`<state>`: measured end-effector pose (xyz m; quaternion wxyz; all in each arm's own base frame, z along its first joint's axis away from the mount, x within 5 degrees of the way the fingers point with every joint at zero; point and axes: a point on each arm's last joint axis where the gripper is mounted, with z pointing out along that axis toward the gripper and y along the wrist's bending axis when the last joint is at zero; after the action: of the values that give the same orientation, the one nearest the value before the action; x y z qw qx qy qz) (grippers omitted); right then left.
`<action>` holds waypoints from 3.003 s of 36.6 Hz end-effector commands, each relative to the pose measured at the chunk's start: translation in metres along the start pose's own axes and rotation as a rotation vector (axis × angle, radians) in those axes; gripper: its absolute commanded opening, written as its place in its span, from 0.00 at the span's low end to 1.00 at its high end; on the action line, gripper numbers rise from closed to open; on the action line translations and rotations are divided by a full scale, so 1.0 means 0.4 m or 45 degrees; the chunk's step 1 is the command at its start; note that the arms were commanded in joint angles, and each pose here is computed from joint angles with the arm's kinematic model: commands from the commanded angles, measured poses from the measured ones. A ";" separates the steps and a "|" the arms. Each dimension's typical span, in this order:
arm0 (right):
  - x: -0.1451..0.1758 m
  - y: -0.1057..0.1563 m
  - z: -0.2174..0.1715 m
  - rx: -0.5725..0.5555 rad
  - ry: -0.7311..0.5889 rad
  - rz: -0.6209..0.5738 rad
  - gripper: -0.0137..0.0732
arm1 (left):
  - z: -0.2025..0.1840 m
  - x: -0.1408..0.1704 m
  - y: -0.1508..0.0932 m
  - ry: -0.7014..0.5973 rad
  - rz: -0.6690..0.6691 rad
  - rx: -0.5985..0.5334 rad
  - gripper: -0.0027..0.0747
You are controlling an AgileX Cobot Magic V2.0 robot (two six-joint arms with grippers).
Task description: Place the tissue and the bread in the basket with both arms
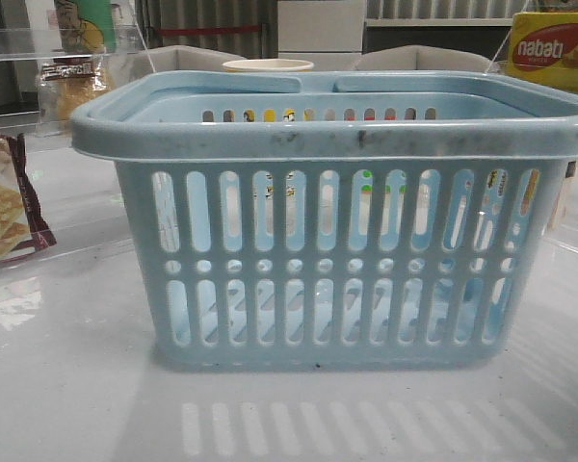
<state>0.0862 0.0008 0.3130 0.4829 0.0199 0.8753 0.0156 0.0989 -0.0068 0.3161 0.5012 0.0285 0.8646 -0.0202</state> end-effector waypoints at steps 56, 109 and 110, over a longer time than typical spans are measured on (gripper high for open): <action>-0.301 -0.132 0.314 0.329 0.211 0.110 0.84 | 0.016 -0.029 -0.110 -0.023 0.252 0.434 0.74; -0.472 -0.161 0.605 0.284 0.114 -0.034 0.31 | 0.016 -0.029 -0.110 -0.023 0.252 0.434 0.74; -0.480 -0.152 0.589 0.277 0.097 -0.040 0.31 | 0.016 -0.029 -0.110 -0.023 0.252 0.434 0.74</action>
<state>0.4029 -0.0764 0.2825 0.3522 0.0776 0.9299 -0.0727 0.1032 -0.0483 0.3080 0.4564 0.2014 0.8604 -0.1042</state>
